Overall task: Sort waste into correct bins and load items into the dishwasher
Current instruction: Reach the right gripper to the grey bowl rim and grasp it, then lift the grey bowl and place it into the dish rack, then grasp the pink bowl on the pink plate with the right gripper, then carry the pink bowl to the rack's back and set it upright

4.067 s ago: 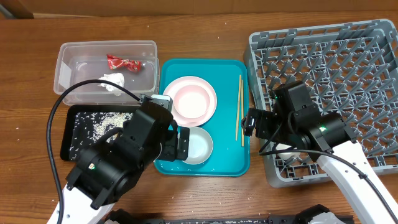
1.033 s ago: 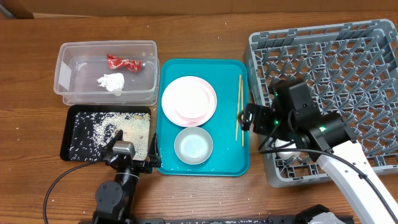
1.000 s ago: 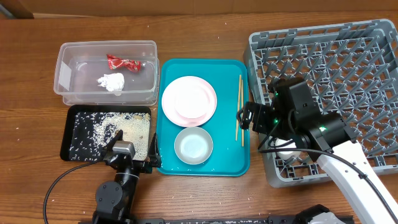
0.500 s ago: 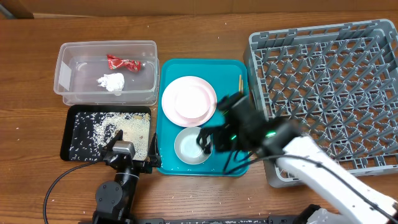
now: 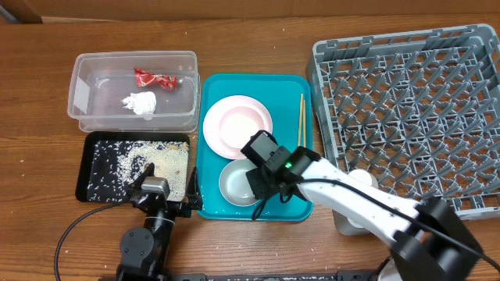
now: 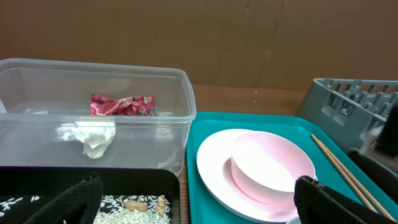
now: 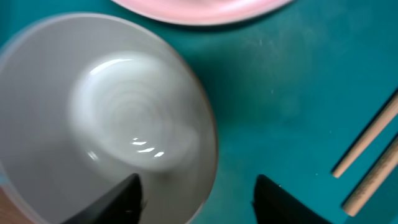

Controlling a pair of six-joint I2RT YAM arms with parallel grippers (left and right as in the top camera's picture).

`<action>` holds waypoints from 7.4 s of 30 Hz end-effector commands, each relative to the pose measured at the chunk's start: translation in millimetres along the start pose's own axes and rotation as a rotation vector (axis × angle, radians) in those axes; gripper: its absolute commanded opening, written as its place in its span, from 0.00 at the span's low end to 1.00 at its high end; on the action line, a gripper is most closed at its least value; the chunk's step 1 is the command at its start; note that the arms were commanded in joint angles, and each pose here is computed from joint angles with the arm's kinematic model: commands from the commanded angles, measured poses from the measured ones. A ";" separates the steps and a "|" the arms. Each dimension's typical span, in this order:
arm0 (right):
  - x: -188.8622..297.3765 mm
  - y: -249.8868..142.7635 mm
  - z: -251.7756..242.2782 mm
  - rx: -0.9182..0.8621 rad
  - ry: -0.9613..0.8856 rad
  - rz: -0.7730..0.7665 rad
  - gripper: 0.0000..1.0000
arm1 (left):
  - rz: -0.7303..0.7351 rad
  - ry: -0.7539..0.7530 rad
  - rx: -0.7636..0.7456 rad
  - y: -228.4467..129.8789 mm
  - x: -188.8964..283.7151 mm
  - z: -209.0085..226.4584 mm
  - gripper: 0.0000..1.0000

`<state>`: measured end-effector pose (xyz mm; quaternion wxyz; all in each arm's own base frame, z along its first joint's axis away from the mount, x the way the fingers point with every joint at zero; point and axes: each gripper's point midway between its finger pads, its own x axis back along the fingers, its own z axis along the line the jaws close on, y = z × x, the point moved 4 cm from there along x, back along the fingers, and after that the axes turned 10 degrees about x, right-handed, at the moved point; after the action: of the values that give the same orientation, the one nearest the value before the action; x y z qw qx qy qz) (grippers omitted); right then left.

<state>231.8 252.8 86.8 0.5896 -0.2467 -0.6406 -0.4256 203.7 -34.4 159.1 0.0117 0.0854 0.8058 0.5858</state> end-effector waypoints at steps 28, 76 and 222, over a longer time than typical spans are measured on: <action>98.4 23.9 -60.2 -0.240 -0.278 -0.180 0.04 | -0.014 0.018 -0.017 1.7 0.3 3.2 1.00; 114.3 -16.1 -260.3 -0.613 -1.253 -0.088 0.04 | -0.014 0.018 -0.017 1.7 0.3 3.2 1.00; 169.0 -48.5 -306.6 -0.649 -1.526 0.039 0.04 | -0.014 0.018 -0.017 1.7 0.3 3.2 1.00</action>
<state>326.4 -58.0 209.0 -0.0728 -0.6451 -0.6964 -0.3060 203.7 -34.4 159.0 0.0115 0.0855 0.8058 0.5859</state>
